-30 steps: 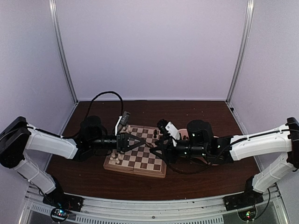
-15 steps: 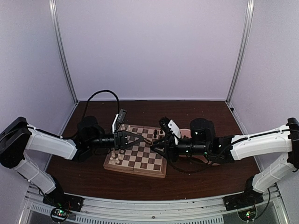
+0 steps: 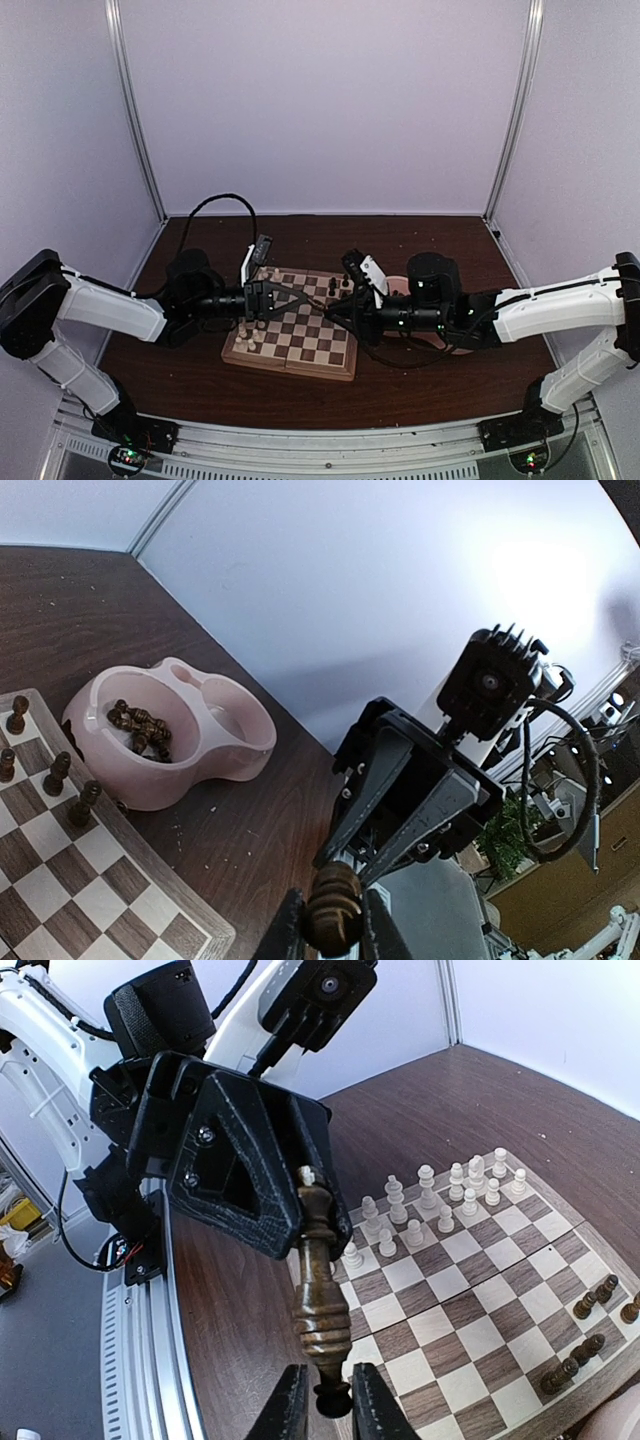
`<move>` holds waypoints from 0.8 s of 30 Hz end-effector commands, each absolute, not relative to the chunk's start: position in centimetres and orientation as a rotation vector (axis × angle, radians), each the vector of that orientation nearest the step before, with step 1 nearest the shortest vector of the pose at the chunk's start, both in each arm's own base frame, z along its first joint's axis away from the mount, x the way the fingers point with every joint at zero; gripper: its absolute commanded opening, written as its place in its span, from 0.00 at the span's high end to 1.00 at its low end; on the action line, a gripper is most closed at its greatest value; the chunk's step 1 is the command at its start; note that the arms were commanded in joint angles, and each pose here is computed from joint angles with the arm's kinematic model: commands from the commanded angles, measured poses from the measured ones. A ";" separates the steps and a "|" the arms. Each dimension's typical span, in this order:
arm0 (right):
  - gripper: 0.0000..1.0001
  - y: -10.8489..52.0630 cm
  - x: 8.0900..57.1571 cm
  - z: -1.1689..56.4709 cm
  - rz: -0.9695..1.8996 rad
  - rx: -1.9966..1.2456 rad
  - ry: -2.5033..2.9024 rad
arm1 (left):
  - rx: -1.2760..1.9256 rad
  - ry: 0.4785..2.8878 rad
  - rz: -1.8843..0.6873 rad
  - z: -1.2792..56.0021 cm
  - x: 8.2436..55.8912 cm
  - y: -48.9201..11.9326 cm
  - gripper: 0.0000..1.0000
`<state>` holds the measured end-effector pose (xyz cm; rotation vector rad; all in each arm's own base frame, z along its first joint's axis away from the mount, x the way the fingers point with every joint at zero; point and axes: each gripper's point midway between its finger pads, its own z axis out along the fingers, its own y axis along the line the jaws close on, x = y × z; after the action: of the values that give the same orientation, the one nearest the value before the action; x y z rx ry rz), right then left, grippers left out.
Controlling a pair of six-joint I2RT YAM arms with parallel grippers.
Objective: Set up the chess pieces on the board
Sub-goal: Adjust the chess pile.
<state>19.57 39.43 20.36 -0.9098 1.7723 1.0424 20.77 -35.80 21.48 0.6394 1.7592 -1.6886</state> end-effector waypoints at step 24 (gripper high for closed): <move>0.79 39.8 20.0 20.7 1.077 -0.894 1.779 | 0.646 1.678 -1.749 22.8 21.0 -35.8 0.90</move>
<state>19.79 39.46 19.22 -0.9100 1.8216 1.0404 21.01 -35.81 21.46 0.6264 1.7525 -1.7205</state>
